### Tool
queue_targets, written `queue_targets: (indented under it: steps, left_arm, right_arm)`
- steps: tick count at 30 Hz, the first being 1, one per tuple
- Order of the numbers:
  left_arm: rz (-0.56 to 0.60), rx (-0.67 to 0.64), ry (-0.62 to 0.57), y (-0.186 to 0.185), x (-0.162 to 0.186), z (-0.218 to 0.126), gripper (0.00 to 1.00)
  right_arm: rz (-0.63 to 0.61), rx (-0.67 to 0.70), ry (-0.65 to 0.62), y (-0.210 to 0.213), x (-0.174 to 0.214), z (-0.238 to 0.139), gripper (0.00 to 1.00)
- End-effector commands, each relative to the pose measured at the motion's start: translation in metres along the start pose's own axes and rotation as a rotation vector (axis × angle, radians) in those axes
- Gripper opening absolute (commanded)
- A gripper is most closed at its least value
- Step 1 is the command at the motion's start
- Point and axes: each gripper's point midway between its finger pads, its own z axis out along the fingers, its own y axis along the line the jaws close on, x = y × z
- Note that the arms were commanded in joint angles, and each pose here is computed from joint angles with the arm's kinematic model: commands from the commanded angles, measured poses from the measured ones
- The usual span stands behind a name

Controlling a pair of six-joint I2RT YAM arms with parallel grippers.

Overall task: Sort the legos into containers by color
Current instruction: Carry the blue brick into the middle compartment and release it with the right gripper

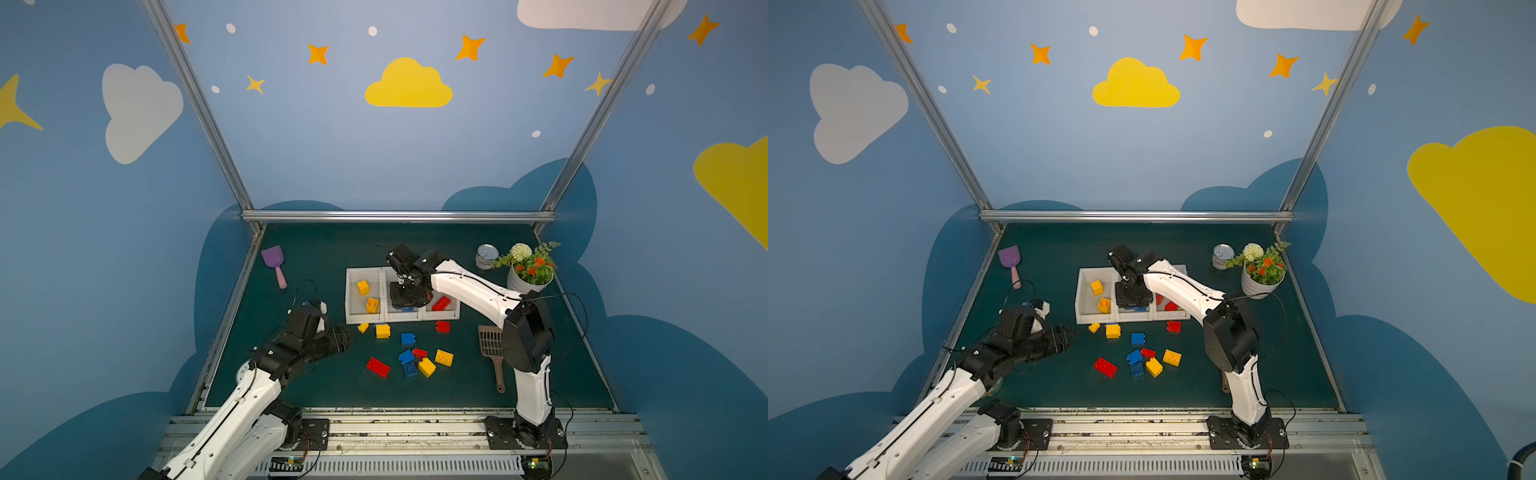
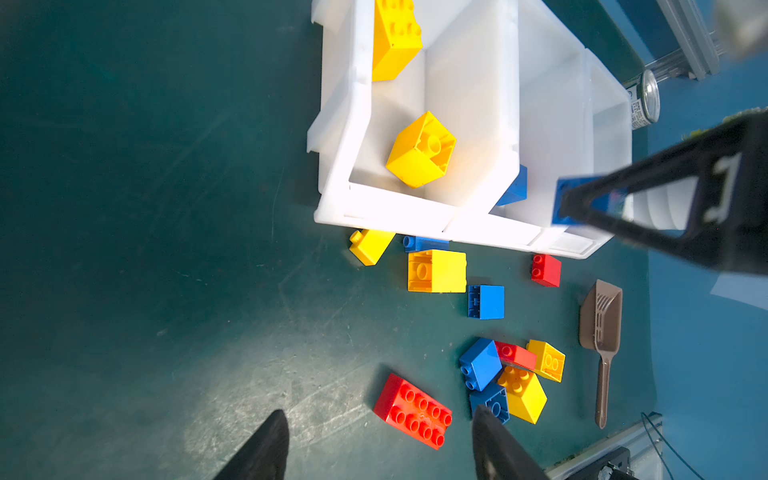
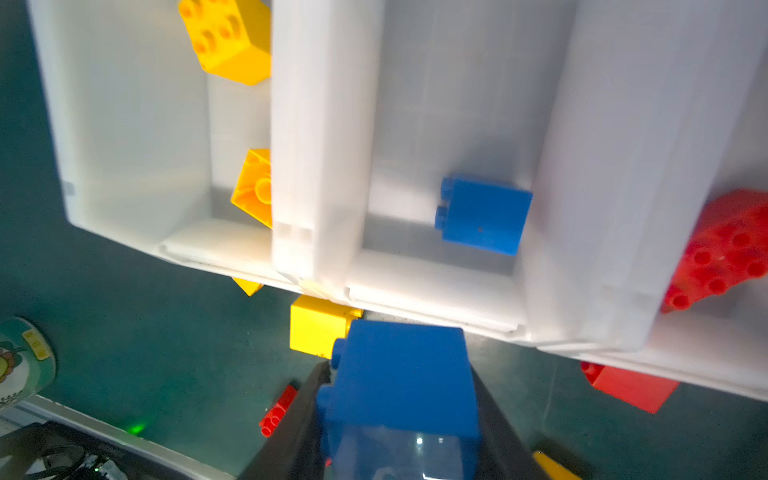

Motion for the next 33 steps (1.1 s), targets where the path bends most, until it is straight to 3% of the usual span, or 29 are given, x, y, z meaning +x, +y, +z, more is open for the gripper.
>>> queue_targets:
  steps: [1, 10, 15, 18, 33]
  left_arm:
    - [0.018, 0.008, -0.004, 0.000, 0.002, -0.002, 0.70]
    - [0.015, 0.010, -0.007, 0.000, 0.003, -0.003, 0.70]
    - [0.014, 0.011, -0.003, 0.000, 0.003, -0.002, 0.70]
    - [0.014, 0.012, -0.004, 0.000, 0.003, -0.002, 0.70]
    - [0.014, 0.005, -0.002, 0.001, 0.003, -0.002, 0.70]
  right_arm:
    - [-0.029, 0.029, 0.044, -0.005, -0.003, 0.014, 0.39]
    - [-0.040, 0.016, 0.062, 0.002, -0.019, 0.030, 0.42]
    - [-0.039, 0.012, 0.066, 0.003, -0.019, 0.030, 0.57]
    - [-0.039, 0.012, 0.067, 0.003, -0.019, 0.029, 0.61]
    - [-0.030, 0.002, 0.045, -0.001, -0.016, 0.012, 0.61]
